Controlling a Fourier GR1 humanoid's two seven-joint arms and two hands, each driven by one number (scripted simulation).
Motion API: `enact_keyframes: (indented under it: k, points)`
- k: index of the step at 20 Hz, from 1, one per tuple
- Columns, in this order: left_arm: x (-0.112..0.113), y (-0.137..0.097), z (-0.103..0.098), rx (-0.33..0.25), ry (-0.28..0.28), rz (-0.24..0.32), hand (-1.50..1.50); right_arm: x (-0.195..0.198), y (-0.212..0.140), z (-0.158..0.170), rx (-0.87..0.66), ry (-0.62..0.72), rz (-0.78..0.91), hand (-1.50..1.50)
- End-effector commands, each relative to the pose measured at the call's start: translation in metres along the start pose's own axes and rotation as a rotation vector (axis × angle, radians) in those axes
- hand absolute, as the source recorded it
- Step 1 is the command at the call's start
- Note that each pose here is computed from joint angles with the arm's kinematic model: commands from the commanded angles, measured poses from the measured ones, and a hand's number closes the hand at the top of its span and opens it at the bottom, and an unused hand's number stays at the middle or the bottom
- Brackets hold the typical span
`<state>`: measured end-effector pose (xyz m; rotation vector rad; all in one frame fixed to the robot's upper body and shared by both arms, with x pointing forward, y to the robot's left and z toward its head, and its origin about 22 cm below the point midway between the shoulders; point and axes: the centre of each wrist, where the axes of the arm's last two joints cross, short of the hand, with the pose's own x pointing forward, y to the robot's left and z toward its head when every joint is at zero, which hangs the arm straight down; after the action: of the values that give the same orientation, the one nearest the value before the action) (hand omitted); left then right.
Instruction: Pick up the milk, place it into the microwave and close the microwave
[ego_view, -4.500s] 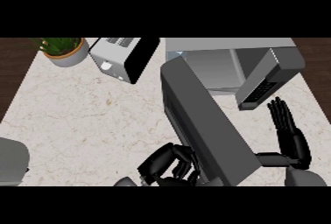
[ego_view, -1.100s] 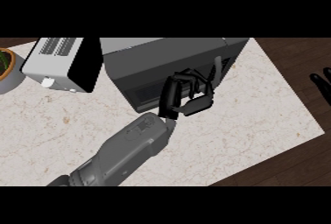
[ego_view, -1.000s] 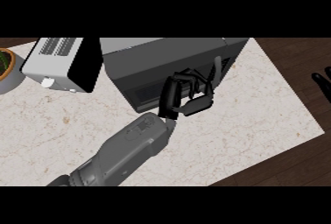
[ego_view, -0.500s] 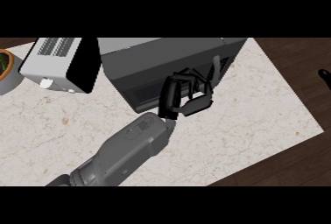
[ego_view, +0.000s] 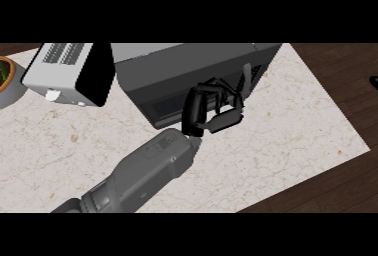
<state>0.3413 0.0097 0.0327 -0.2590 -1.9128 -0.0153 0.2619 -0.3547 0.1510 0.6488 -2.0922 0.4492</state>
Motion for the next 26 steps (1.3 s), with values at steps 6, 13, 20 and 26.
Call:
enact_keyframes:
  k: [6, 13, 20, 26]
  points:
    - [0.006, 0.006, -0.025, 0.044, 0.009, -0.009, 1.5, 0.004, 0.002, -0.007, 0.079, 0.007, -0.043, -1.5]
    - [0.001, 0.008, -0.021, 0.048, 0.008, -0.01, 1.5, 0.007, 0.0, -0.007, 0.081, 0.018, -0.065, -1.5]
    - [0.001, 0.008, -0.023, 0.055, 0.008, -0.003, 1.5, 0.016, -0.005, -0.009, 0.108, 0.021, -0.052, -1.5]
    - [-0.006, 0.008, -0.02, -0.001, 0.014, -0.084, 1.5, 0.02, -0.005, -0.014, 0.151, -0.007, -0.076, -1.5]
